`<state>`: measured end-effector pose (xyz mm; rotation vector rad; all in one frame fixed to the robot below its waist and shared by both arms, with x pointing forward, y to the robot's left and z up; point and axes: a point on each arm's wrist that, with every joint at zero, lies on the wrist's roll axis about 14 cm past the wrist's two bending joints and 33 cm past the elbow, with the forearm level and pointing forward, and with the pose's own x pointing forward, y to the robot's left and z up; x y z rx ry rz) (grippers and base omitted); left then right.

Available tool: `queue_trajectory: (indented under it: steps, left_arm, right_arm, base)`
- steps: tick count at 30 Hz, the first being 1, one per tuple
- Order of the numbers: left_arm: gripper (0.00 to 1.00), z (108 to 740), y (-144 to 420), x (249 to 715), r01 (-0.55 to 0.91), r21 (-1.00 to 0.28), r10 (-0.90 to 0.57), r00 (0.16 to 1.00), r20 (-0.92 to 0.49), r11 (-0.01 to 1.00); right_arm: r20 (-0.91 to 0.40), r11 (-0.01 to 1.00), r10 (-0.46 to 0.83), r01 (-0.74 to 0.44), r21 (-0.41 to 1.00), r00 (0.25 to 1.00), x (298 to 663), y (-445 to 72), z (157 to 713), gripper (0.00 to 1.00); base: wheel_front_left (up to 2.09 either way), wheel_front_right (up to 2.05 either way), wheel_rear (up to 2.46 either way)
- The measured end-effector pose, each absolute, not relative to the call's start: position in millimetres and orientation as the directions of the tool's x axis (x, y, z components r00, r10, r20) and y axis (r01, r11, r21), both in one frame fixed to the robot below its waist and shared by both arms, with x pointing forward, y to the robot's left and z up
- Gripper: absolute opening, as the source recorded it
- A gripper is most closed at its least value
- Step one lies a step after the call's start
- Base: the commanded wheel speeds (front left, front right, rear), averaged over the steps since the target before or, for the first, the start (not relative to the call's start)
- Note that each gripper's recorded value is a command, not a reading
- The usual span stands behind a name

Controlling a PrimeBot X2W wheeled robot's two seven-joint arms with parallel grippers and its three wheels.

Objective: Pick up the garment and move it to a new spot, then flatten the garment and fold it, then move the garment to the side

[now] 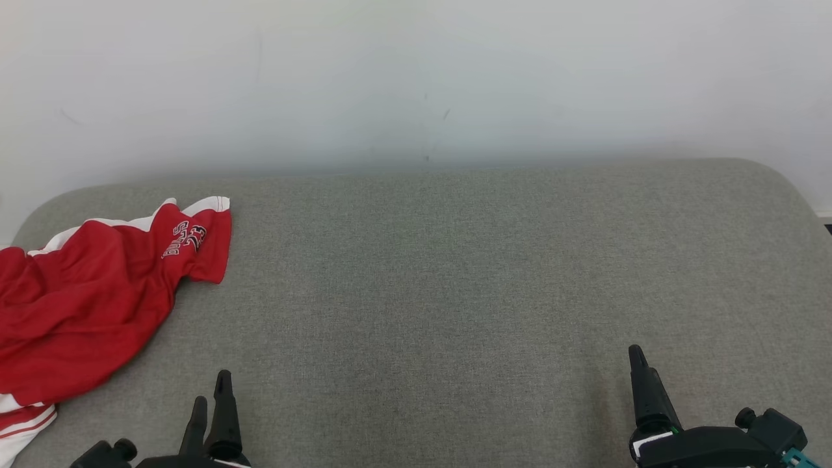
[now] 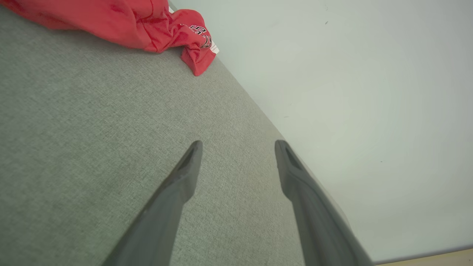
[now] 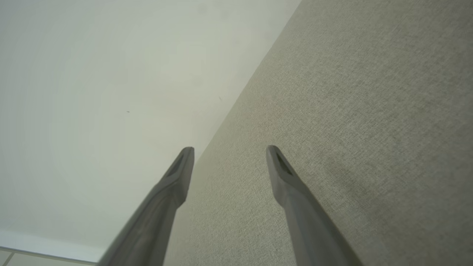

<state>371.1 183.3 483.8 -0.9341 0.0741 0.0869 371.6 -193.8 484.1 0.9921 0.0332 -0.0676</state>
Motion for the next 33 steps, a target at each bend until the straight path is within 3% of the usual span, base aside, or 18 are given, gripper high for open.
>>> queue_trajectory:
  steps: [10, 33]
  left_arm:
    - [1.00, 485, 175, 370, -0.081, -0.655, 0.030, 0.996, -0.089, 0.751]
    - [1.00, 495, 167, 368, 0.004, -0.345, -0.012, 1.000, -0.020, 0.939]
  right_arm:
    - [-0.026, 0.726, -0.032, 0.041, 0.687, 0.999, 372, -193, 492, 1.00]
    - [-0.003, 0.921, -0.002, 0.003, 0.389, 1.000, 368, -189, 492, 1.00]
  base:
    - [0.00, 0.00, 0.00]
    - [0.00, 0.00, 0.00]
